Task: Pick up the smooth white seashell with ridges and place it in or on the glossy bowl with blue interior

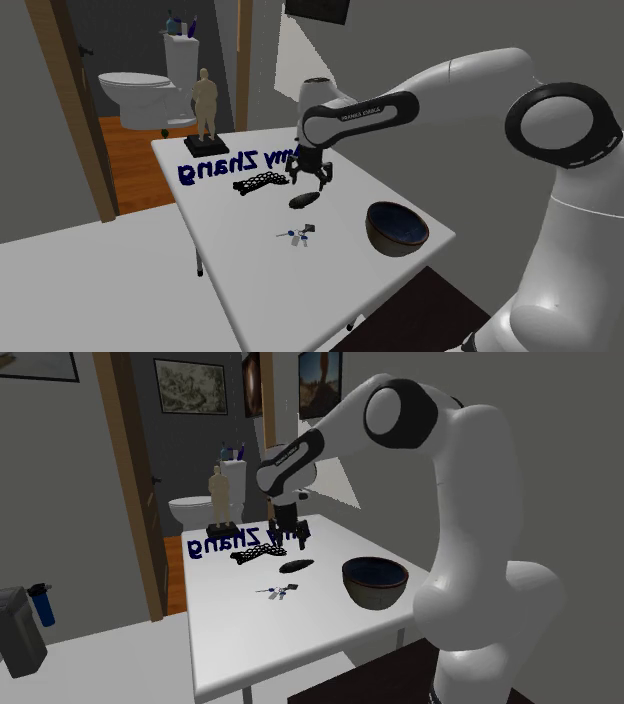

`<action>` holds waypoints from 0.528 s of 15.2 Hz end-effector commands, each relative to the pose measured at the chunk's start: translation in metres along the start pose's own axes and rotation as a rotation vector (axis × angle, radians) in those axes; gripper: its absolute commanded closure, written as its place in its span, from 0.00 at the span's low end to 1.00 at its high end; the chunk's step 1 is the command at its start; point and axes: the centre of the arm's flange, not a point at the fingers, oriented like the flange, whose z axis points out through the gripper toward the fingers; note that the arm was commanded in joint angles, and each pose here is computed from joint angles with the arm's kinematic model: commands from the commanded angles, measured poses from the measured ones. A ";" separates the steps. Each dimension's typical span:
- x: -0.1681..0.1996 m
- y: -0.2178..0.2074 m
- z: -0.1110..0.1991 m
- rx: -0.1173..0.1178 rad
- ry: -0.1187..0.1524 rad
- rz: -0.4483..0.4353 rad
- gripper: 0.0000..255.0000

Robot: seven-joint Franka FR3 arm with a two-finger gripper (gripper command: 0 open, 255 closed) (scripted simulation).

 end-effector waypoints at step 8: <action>0.037 -0.033 0.061 -0.027 -0.009 0.164 0.00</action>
